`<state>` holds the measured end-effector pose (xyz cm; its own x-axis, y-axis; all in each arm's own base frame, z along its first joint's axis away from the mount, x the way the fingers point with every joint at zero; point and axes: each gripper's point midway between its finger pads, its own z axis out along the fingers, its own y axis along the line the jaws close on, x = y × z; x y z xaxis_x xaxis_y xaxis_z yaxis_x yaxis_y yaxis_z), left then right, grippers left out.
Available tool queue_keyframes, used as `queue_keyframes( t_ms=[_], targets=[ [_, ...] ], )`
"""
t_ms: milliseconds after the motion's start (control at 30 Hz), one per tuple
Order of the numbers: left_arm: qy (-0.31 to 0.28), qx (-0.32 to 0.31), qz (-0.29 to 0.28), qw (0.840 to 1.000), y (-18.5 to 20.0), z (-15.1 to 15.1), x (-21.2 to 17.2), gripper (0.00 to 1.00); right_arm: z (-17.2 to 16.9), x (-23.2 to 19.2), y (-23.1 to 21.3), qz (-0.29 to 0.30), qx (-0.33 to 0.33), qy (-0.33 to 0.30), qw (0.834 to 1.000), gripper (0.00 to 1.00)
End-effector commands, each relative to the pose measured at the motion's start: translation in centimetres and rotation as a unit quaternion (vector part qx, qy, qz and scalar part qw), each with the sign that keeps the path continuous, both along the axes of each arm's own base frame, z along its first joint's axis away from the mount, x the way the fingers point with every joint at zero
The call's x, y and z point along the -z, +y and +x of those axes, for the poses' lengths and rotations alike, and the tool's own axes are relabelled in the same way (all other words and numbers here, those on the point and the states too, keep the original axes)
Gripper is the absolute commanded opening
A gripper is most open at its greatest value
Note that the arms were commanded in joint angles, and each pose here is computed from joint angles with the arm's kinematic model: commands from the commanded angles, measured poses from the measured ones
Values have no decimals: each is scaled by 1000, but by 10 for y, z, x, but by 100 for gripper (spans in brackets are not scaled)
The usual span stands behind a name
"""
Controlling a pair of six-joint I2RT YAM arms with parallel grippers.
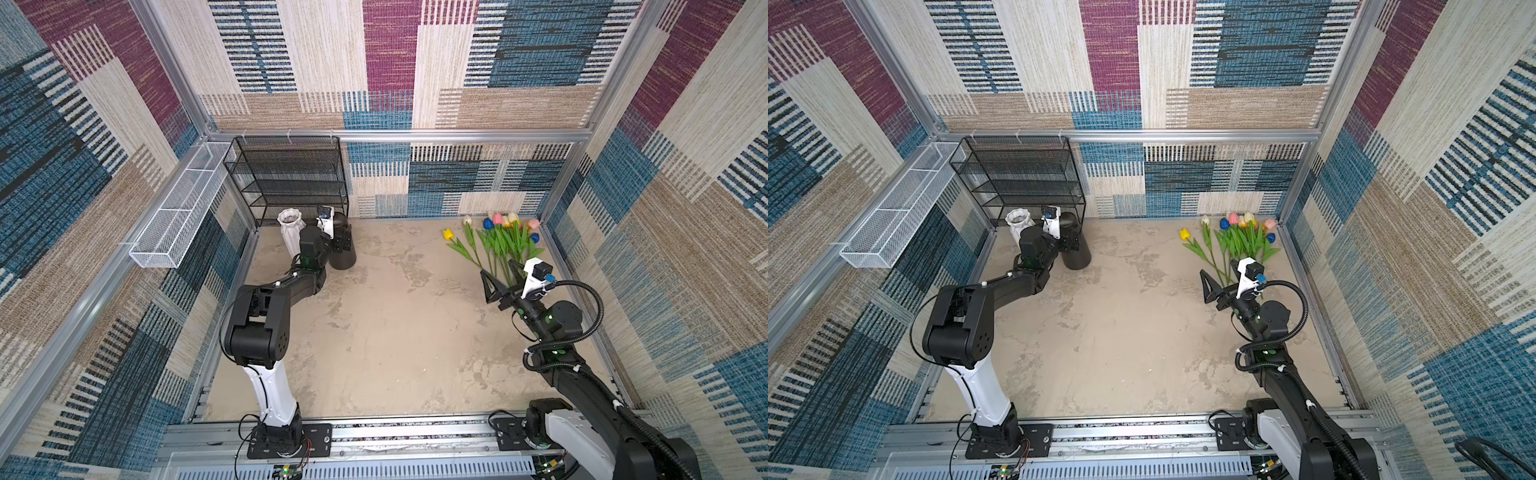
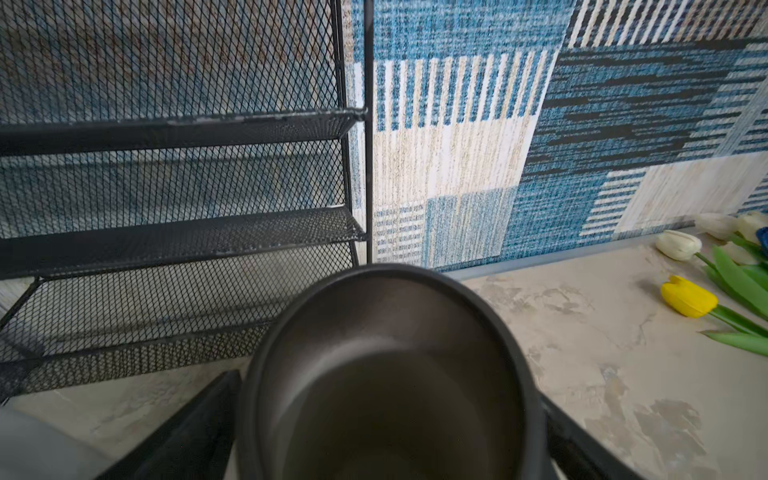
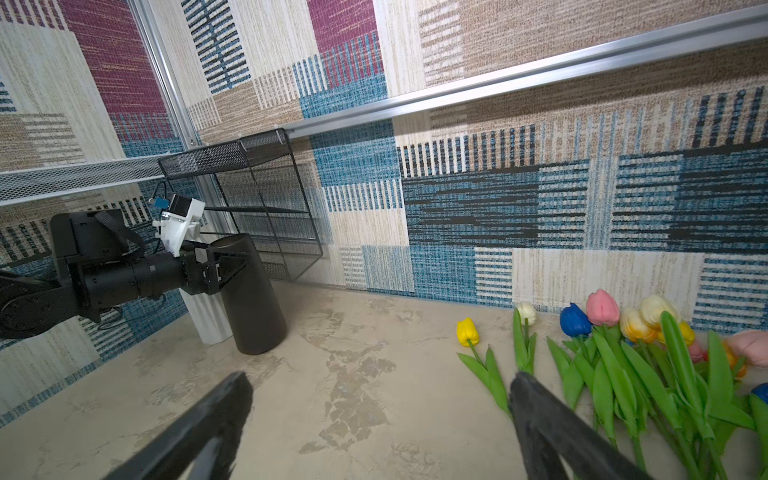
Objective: Arrange the flowers into the vase
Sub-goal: 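Grasp the dark grey vase with left gripper while right reaches toward tulips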
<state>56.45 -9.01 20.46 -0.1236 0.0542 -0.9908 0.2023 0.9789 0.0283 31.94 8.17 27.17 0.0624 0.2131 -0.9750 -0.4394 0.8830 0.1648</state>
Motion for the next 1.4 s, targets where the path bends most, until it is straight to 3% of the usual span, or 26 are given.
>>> queue_keyframes(
  t_ms=[0,233,533,667,900,1033,1200,1367],
  targets=[
    [-35,8,0,999,-3,8,-12,99,0,-7,-2,10,5,-12,1000,100],
    [-34,22,-1,999,-9,17,0,96,1,-5,-1,8,3,-7,1000,100],
    [-38,38,6,999,-13,15,1,77,6,-7,-4,2,14,-2,1000,100],
    [-28,50,8,998,-17,15,4,54,10,-7,-8,4,28,7,1000,100],
    [-19,99,-9,995,-33,7,1,33,15,-5,-14,0,46,18,999,100],
    [-19,151,-17,988,-55,-12,-8,23,26,-11,-17,10,56,36,998,100],
    [-18,228,-32,973,-91,-56,-29,14,66,-23,-19,2,69,95,993,100],
    [-30,303,-35,952,-140,-122,-47,12,134,-2,-25,-52,62,233,969,92]
  ],
)
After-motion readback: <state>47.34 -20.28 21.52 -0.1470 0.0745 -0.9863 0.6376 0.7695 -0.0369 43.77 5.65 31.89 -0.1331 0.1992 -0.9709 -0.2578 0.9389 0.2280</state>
